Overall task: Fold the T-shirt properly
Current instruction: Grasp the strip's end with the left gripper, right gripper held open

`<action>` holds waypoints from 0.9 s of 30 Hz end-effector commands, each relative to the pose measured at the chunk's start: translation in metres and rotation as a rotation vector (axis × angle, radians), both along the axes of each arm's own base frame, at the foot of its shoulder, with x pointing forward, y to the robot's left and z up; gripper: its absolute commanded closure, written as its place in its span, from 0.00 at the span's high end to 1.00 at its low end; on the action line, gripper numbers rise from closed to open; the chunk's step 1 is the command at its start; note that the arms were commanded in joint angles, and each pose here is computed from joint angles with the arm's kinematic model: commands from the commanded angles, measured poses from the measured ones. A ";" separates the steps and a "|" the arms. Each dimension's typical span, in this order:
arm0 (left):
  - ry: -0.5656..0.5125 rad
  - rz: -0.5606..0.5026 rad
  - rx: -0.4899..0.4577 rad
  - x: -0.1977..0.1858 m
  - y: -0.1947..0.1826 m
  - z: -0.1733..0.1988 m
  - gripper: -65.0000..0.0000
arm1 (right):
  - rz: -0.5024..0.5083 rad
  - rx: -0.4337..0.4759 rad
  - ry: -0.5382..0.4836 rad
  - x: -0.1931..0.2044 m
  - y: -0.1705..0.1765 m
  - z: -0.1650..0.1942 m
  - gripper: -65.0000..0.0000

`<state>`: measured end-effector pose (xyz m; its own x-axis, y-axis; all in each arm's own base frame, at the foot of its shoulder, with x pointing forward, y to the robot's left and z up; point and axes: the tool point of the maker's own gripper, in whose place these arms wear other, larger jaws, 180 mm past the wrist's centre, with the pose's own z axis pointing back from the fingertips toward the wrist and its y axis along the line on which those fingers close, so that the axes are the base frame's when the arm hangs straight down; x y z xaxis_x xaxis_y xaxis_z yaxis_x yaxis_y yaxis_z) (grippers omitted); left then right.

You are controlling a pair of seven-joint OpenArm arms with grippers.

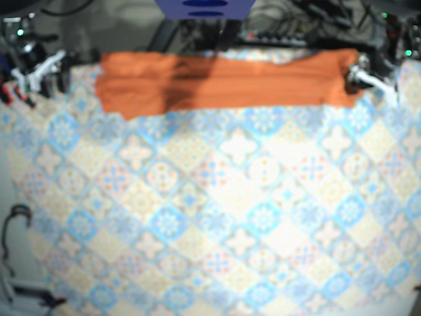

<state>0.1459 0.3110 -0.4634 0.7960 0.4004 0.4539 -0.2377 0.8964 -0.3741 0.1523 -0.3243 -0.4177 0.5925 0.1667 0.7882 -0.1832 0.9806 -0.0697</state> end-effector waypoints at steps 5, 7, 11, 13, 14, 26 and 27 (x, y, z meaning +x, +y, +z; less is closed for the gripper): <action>0.078 -0.033 -0.029 -0.017 -0.013 -0.011 0.58 | 0.001 -0.013 -0.042 0.007 -0.007 0.012 0.42; 0.078 -0.033 -0.029 -0.017 -0.013 -0.011 0.58 | 0.001 -0.013 -0.042 0.007 -0.007 0.012 0.42; 0.076 -0.032 -0.033 -0.017 -0.014 -0.011 0.58 | 0.001 -0.013 -0.042 0.007 -0.007 0.012 0.42; 0.075 -0.054 -0.035 -0.015 -0.019 -0.007 0.57 | 0.001 -0.013 -0.040 0.006 -0.007 0.012 0.42; 0.072 -0.065 -0.036 -0.013 -0.021 -0.005 0.57 | 0.001 -0.013 -0.039 0.006 -0.007 0.012 0.42; 0.051 -0.081 -0.037 -0.007 -0.026 0.001 0.57 | 0.010 -0.013 -0.041 0.005 -0.004 0.014 0.42; 0.049 -0.081 -0.038 -0.006 -0.026 0.002 0.57 | 0.010 -0.013 -0.041 0.005 -0.004 0.014 0.42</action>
